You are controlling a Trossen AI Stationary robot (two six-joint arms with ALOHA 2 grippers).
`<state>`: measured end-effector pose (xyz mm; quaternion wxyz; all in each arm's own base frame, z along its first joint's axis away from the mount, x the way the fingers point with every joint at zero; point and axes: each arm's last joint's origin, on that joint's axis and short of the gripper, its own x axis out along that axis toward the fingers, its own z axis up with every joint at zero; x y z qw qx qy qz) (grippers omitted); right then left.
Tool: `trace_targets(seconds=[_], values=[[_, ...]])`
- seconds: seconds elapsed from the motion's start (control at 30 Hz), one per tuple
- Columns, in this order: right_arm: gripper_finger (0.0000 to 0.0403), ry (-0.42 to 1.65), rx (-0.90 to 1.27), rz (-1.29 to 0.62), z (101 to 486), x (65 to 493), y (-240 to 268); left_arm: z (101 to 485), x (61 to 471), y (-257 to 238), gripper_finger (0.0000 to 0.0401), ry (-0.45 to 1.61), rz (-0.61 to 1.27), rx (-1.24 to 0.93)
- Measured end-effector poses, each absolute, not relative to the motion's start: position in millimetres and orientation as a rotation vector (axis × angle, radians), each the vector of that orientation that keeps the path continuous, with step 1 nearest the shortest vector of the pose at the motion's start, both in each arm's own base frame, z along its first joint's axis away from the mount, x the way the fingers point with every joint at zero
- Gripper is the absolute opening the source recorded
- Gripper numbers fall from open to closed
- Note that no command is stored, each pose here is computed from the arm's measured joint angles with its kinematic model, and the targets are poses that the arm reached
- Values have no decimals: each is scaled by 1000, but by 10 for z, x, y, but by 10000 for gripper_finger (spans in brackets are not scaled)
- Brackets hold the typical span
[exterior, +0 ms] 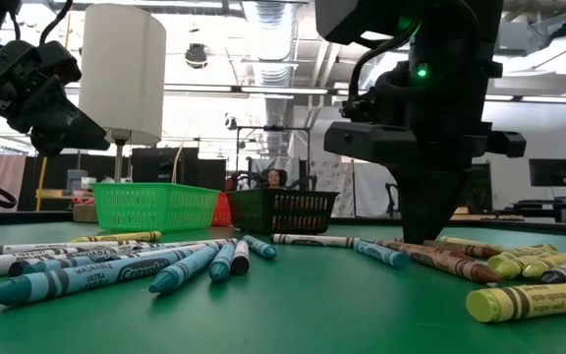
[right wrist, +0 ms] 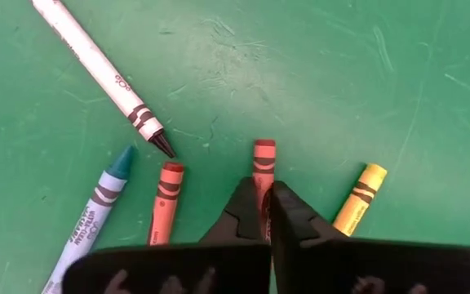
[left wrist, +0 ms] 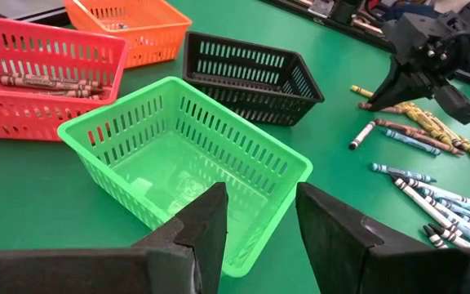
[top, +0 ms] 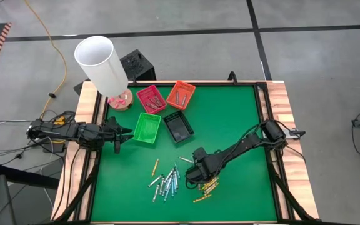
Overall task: Sort crayons
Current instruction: Put the brown crayon into the red bin
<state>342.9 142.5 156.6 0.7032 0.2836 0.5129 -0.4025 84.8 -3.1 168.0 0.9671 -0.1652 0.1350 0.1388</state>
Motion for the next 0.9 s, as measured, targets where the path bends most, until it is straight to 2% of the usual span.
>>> trace_targets(seconds=[0.33,0.67,0.9], values=[[3,1147,597,-869,1634,3465,1436,1680,848,-31,137,273,281,-334],[2,1145,530,-788,1861,3605,1397,1680,848,-31,137,273,281,-334],[2,1142,433,-799,2097,3669,1288,1680,848,-31,137,273,281,-334]])
